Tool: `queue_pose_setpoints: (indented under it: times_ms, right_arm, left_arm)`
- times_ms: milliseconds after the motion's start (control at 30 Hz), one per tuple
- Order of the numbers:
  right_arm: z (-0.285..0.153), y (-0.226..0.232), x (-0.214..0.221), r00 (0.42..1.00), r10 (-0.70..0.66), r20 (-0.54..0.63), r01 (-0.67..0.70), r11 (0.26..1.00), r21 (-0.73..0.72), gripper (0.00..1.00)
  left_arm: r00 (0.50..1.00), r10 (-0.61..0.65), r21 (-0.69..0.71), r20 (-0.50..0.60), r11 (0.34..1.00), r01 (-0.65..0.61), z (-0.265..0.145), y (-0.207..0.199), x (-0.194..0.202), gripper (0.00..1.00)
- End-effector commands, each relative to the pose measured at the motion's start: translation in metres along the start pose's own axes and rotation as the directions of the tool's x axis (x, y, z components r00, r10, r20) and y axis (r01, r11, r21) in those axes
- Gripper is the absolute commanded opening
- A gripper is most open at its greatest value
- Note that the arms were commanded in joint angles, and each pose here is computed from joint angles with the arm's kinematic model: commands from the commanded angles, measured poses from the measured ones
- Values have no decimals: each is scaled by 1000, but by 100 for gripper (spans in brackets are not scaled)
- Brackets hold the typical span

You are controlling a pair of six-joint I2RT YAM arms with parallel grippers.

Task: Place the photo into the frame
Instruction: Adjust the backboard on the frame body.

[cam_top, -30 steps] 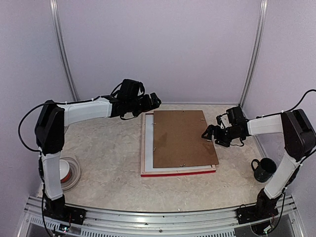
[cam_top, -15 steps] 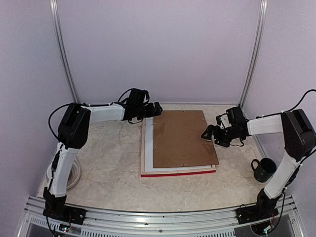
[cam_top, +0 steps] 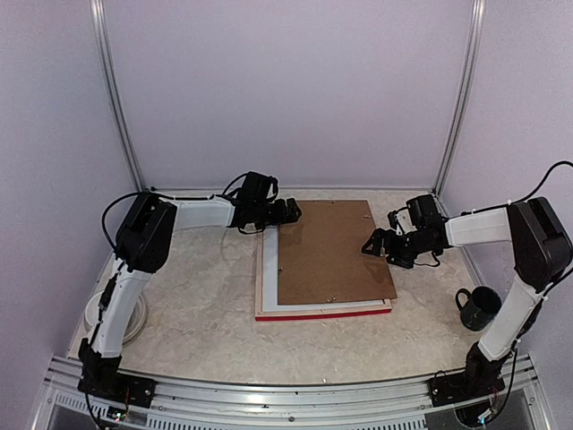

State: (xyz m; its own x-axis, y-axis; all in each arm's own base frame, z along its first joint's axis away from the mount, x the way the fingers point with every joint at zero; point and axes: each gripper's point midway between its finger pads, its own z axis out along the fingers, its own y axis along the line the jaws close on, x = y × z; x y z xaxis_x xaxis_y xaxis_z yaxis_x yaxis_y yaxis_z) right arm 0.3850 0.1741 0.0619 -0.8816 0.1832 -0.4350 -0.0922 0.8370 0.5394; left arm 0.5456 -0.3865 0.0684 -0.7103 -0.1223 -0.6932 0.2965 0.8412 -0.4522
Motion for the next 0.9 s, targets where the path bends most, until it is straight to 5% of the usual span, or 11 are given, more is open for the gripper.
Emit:
queue_pose_setpoints:
  times_ms: [0,867]
  right_arm:
    - [3,5,-2,1000,-18,0,18,1000,-2,99]
    - [10,7,-1,1000,-17,-13,17,1000,-4,99]
  left_arm:
    - [1000,1,25,-9,1000,-1,7,-6,4,99]
    - [997,75,-15,-13,997,-75,-20,-34,25,99]
